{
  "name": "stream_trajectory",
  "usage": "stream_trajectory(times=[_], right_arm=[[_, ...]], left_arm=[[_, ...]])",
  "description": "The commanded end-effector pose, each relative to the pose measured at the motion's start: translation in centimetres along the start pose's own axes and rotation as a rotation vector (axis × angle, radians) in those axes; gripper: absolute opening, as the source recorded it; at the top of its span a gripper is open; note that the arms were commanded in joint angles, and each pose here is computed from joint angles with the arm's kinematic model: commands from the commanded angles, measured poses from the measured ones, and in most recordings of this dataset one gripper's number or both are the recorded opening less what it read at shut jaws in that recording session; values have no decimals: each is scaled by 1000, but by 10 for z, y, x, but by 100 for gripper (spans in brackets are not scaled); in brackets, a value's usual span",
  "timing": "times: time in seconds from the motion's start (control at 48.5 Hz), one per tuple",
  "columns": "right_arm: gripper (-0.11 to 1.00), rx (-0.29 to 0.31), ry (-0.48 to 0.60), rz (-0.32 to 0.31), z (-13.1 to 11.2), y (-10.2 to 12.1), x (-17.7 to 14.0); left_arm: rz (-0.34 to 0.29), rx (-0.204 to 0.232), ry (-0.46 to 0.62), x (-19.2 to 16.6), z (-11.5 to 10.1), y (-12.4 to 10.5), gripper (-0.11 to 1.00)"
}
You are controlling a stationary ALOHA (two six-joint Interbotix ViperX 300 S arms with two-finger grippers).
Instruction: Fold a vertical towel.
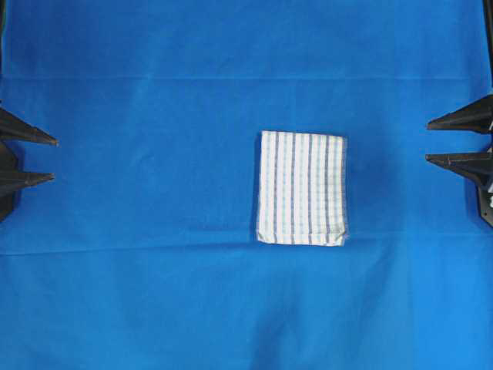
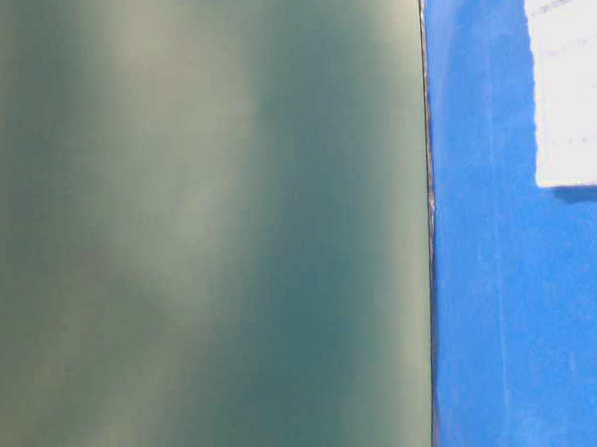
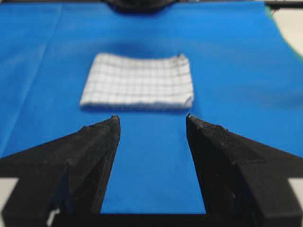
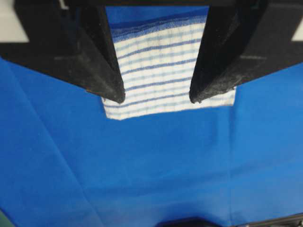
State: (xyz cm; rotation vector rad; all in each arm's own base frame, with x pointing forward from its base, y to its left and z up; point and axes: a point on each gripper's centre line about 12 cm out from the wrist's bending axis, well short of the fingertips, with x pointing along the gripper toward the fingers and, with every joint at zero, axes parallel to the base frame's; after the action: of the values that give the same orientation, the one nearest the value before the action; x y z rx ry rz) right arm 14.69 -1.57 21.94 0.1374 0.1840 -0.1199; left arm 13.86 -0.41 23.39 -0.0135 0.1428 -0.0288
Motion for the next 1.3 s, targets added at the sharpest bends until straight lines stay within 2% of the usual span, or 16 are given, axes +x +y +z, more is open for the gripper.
stream_trajectory(times=[0.0,1.278], right_arm=[[61,3,-7,2,4,1,2],[61,9,3,0,4,1,1]], left_arm=[[21,-6,3,1,0,3,55],[34,-8,1,0,-1,5,55]])
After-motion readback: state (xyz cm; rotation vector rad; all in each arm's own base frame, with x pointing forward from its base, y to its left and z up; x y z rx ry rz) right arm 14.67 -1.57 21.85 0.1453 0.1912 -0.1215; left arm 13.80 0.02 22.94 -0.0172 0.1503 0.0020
